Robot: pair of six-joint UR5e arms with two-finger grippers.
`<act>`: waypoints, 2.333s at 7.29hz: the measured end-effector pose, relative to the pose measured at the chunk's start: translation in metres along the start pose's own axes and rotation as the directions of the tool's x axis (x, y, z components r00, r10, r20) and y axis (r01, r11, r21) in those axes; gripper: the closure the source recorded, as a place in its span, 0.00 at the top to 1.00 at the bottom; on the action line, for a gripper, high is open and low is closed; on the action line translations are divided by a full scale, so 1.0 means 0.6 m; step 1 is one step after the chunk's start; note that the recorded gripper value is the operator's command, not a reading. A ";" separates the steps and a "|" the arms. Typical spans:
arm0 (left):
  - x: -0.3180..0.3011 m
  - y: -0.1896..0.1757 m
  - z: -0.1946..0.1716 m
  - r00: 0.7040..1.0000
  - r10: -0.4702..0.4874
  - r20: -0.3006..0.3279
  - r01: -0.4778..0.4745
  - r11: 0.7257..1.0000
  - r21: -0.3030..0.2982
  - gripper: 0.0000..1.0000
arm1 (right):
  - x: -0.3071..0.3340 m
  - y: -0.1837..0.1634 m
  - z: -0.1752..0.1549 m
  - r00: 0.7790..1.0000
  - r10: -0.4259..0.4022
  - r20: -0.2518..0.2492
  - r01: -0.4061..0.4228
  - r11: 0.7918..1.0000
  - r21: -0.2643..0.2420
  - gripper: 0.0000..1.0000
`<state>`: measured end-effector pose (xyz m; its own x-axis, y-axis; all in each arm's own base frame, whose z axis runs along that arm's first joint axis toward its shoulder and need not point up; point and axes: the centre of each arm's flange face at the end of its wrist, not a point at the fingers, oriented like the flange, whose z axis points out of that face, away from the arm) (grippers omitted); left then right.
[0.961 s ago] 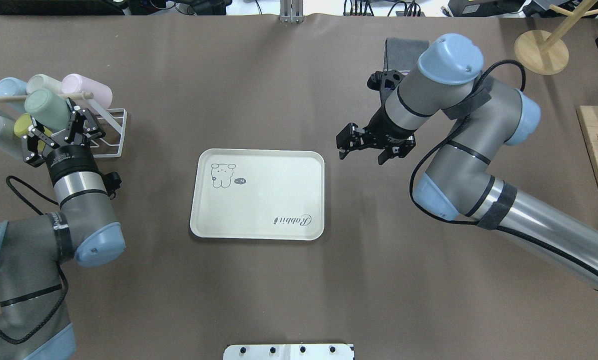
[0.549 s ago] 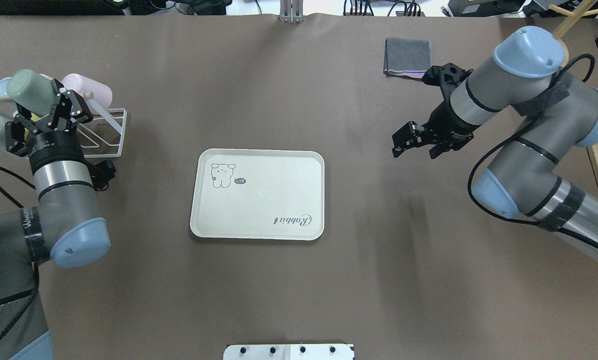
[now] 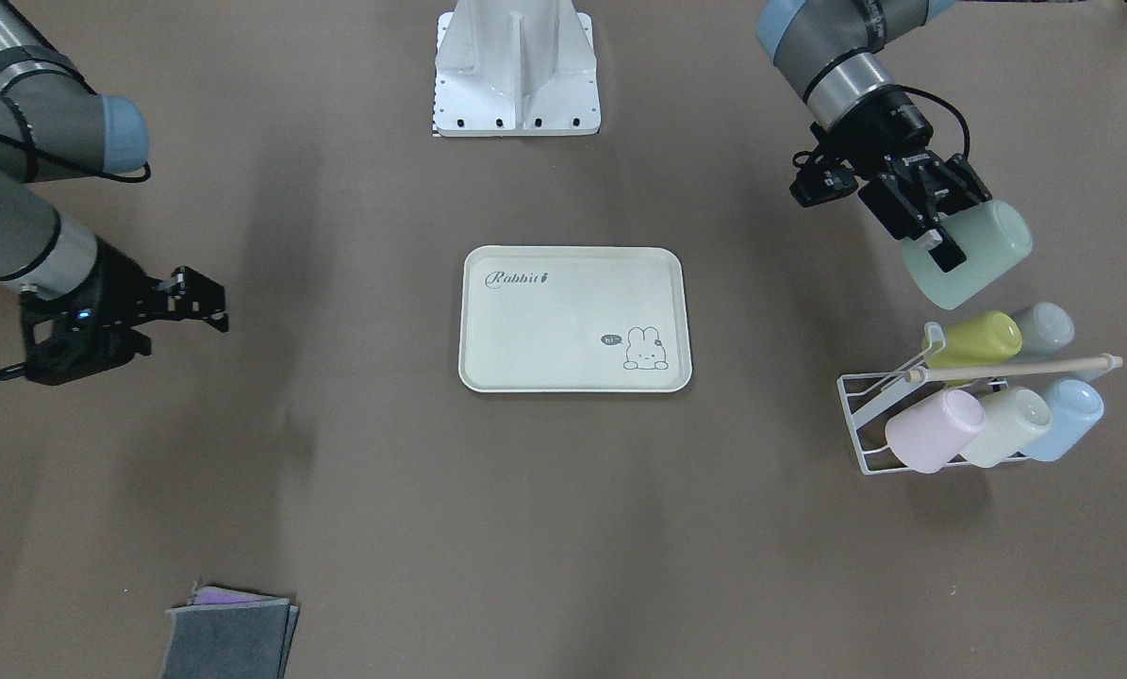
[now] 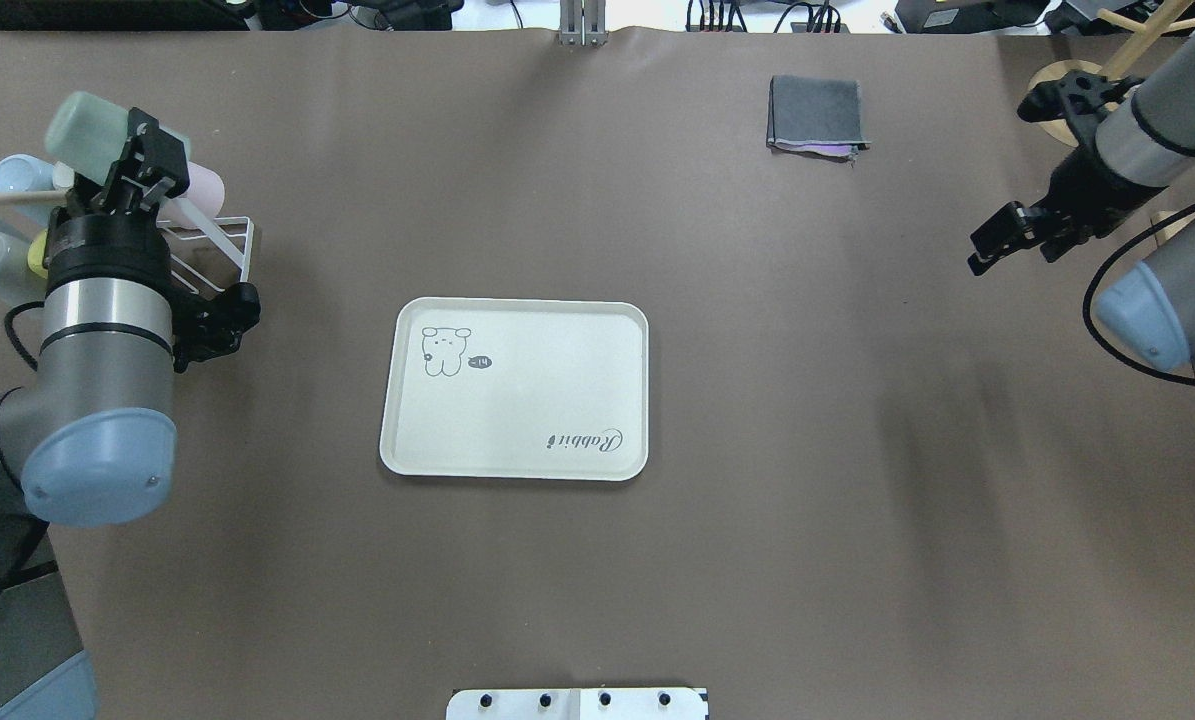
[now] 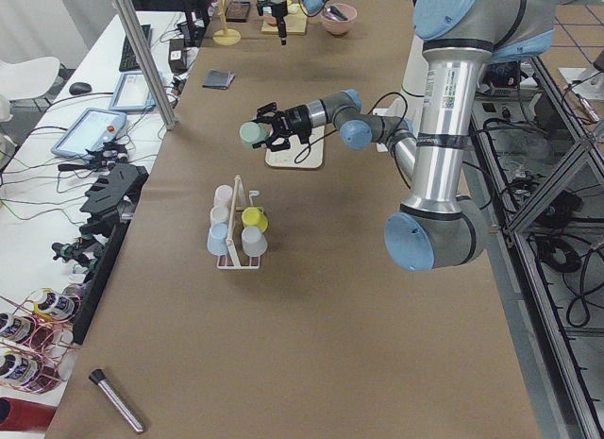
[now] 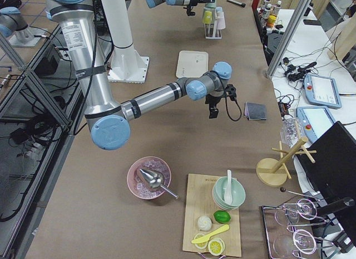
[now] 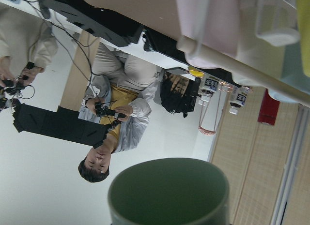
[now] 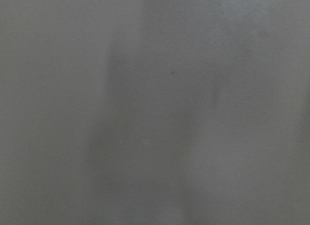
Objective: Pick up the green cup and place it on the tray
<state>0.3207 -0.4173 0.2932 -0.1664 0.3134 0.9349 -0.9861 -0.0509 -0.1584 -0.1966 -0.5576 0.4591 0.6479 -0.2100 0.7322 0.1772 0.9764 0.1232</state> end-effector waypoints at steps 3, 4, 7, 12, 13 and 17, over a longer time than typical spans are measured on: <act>-0.070 -0.026 0.040 0.885 -0.464 -0.037 0.445 0.819 0.361 0.37 | 0.181 0.054 -0.017 0.993 0.105 -0.052 -0.107 0.994 -0.034 1.00; -0.088 -0.043 0.052 0.796 -0.590 -0.135 0.582 0.682 0.443 0.34 | 0.224 0.080 -0.017 0.991 0.124 -0.058 -0.126 0.991 -0.040 1.00; -0.127 -0.128 0.080 0.474 -0.747 -0.466 0.825 0.191 0.533 0.33 | 0.347 0.155 -0.043 0.984 0.165 -0.073 -0.168 0.985 -0.039 1.00; -0.067 -0.262 0.070 0.074 -0.535 -0.842 0.828 -0.438 0.351 0.33 | 0.462 0.232 -0.065 0.981 0.181 -0.072 -0.187 0.978 -0.093 1.00; -0.048 -0.291 0.063 0.031 -0.471 -0.882 0.811 -0.505 0.297 0.33 | 0.468 0.243 -0.058 0.981 0.181 -0.070 -0.187 0.978 -0.096 1.00; -0.007 -0.341 0.043 -0.167 -0.226 -0.960 0.790 -0.613 0.007 0.33 | 0.477 0.268 -0.047 0.980 0.189 -0.067 -0.195 0.975 -0.105 1.00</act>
<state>0.5229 -0.4328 0.3300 0.2522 0.8694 -0.4248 0.4730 0.2722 0.8380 0.0383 -0.4620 0.6696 0.7178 -0.0250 0.6958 0.1241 0.9879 -0.0926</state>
